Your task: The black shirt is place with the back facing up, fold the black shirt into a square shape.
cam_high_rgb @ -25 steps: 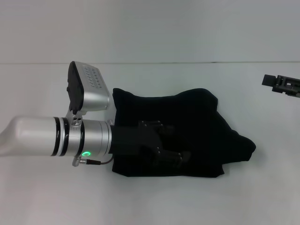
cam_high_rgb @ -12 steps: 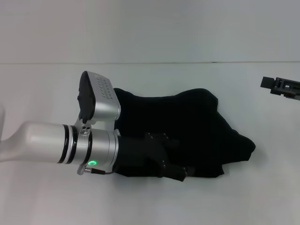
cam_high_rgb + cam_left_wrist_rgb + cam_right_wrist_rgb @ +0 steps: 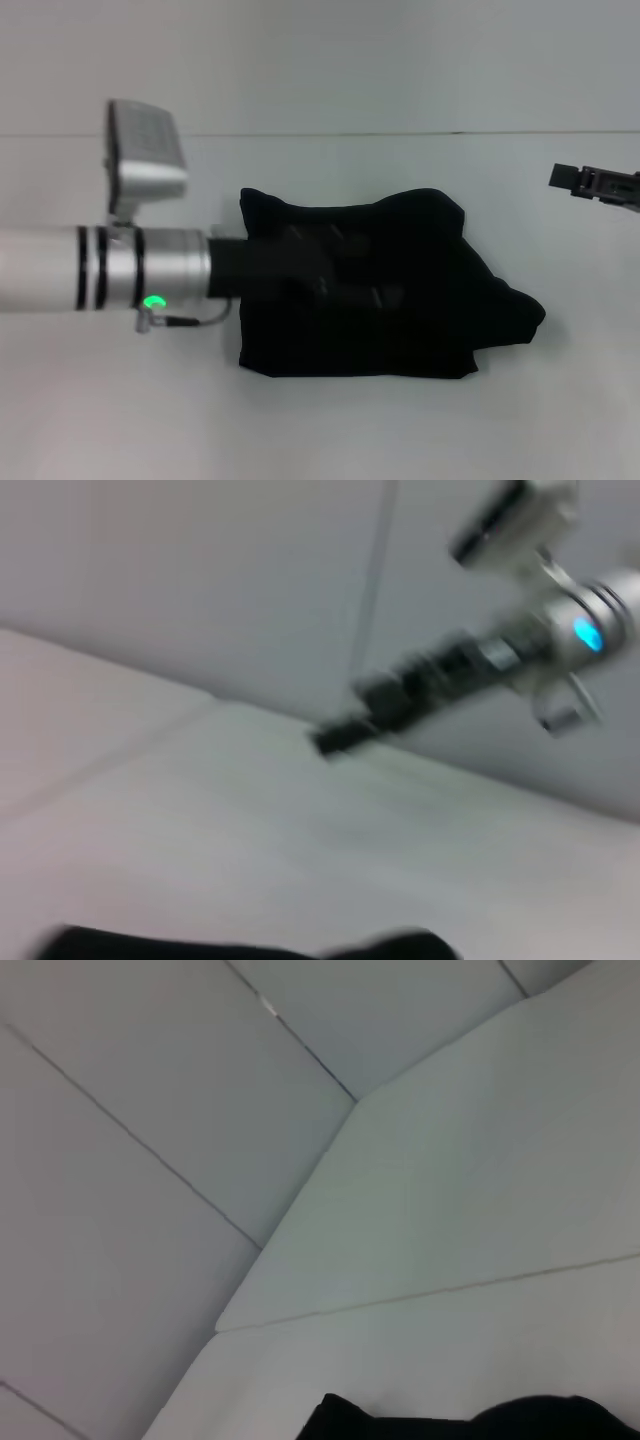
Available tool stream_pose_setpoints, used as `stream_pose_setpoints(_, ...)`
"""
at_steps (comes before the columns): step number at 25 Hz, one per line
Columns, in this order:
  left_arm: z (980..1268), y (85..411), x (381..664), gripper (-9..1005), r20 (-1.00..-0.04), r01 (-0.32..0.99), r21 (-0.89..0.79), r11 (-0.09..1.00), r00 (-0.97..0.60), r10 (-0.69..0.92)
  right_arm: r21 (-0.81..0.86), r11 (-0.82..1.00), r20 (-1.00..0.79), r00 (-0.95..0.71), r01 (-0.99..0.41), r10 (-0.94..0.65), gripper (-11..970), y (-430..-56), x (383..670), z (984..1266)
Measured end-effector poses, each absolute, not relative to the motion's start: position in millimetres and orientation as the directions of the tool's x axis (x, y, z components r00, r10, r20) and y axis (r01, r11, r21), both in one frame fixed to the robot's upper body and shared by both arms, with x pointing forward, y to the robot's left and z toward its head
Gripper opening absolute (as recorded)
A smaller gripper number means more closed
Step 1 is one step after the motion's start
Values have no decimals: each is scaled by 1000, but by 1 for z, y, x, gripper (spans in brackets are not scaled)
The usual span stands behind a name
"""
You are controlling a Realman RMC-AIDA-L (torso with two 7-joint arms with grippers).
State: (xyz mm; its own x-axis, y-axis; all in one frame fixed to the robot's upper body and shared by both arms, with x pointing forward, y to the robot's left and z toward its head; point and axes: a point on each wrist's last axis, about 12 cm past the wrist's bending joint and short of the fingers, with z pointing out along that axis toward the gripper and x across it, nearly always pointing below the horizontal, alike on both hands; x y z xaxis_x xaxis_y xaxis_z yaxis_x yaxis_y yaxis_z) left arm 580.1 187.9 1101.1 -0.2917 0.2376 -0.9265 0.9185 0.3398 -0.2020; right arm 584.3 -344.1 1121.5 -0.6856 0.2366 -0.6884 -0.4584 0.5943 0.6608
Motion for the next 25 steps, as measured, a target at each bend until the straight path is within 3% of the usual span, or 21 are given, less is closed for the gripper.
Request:
stream_pose_setpoints(8,1118,230,593,906,-942,882,-195,430,-290,167,478,538,-845,-531,-694,66,866,-307,595,1132)
stream_pose_setpoints(12,1122,241,596,906,-928,877,-205,434,-315,198,360,511,-864,-486,-780,-133,866,-277,610,1136)
stream_pose_setpoints(19,1122,240,599,907,-892,879,-214,426,-354,282,234,500,-843,-430,-834,-323,866,-253,621,1147)
stream_pose_setpoints(25,1124,230,602,907,-863,890,-207,407,-362,353,223,516,-776,-471,-827,-420,866,-243,630,1151)
